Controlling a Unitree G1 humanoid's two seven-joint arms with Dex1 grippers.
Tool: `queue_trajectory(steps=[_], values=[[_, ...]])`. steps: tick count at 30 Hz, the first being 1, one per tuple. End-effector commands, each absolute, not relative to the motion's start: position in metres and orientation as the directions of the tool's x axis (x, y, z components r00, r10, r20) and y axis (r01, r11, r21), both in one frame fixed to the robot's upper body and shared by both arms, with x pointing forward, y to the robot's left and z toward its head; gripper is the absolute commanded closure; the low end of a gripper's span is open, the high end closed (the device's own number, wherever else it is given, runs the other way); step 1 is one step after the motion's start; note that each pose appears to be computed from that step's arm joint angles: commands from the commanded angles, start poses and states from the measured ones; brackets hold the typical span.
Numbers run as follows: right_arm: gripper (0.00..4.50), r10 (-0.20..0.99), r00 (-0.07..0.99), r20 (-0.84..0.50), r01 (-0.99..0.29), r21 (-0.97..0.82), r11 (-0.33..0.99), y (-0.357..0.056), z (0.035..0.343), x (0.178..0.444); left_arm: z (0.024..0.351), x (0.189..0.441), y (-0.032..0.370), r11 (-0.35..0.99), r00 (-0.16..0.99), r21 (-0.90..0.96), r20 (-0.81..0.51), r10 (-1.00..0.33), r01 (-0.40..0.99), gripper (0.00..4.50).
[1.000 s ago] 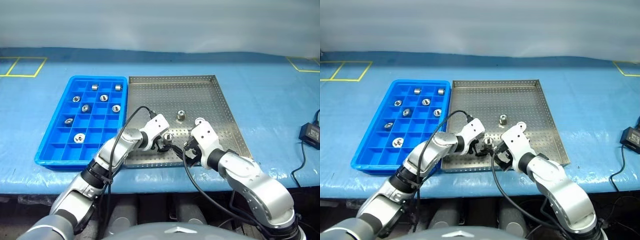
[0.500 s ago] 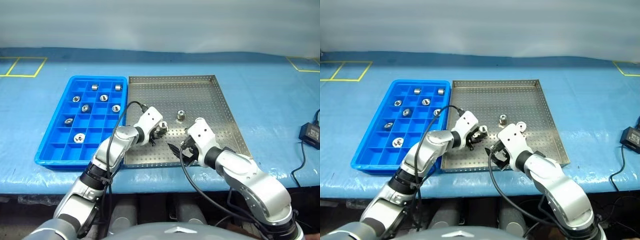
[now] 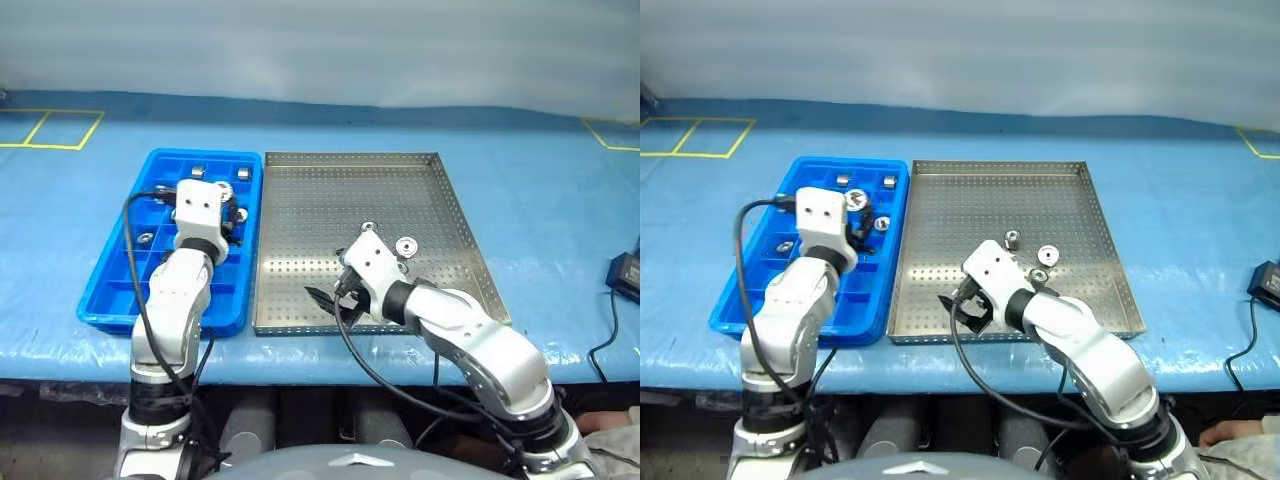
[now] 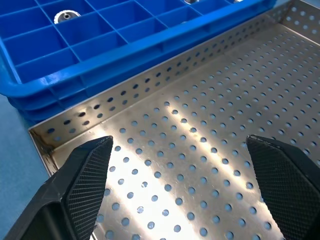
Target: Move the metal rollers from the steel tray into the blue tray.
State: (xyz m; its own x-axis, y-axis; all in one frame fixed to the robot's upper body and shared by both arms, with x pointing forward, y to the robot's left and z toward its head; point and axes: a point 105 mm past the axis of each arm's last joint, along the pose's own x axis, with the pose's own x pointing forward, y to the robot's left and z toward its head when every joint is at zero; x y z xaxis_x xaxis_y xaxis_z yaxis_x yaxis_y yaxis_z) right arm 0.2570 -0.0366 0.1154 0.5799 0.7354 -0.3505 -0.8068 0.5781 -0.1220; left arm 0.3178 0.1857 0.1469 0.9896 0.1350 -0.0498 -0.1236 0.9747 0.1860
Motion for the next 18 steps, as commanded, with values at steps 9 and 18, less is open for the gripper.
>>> queue_trajectory(steps=[9,18], values=[[0.0,0.846,0.449,-0.289,-0.894,-0.144,0.425,-0.006,0.129,0.256,0.125,0.25,0.248,0.821,0.821,0.201,-0.104,0.561,-0.535,2.88],[0.0,0.85,0.445,-0.281,-0.895,-0.14,0.423,-0.005,0.129,0.254,0.096,0.246,0.258,0.818,0.787,0.178,-0.223,0.575,-0.547,2.88]])
